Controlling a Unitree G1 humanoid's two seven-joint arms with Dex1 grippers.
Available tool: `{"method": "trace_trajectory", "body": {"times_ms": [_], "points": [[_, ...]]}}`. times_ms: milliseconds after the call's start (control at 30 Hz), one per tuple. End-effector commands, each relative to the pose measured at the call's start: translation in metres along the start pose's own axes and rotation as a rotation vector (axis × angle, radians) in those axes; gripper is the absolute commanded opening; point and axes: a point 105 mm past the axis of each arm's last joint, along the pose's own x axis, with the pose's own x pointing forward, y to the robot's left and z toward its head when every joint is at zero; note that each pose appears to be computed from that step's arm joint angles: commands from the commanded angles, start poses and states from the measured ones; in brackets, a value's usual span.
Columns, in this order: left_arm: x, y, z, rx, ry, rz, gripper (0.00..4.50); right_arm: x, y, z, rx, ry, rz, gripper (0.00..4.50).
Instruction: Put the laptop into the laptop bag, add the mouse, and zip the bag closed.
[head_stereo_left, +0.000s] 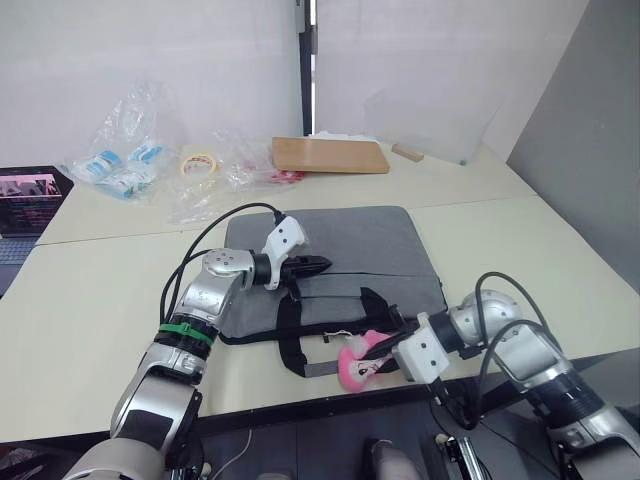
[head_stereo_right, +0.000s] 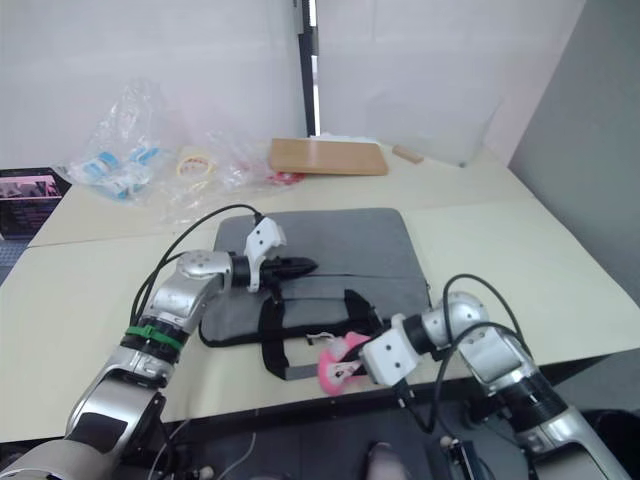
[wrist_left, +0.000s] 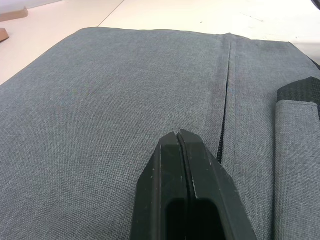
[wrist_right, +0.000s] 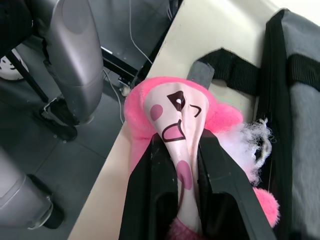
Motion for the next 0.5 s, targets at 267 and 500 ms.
{"method": "trace_trajectory", "body": {"times_ms": [267, 500], "points": [[-0.01, -0.024, -0.068, -0.087, 0.193, -0.069, 0.0, -0.041, 0.011, 0.01, 0.067, 0.112, -0.086, 0.0], [-0.015, -0.028, -0.078, -0.096, 0.179, -0.074, 0.0, -0.071, 0.037, -0.011, 0.152, 0.251, -0.1, 0.0]]}}
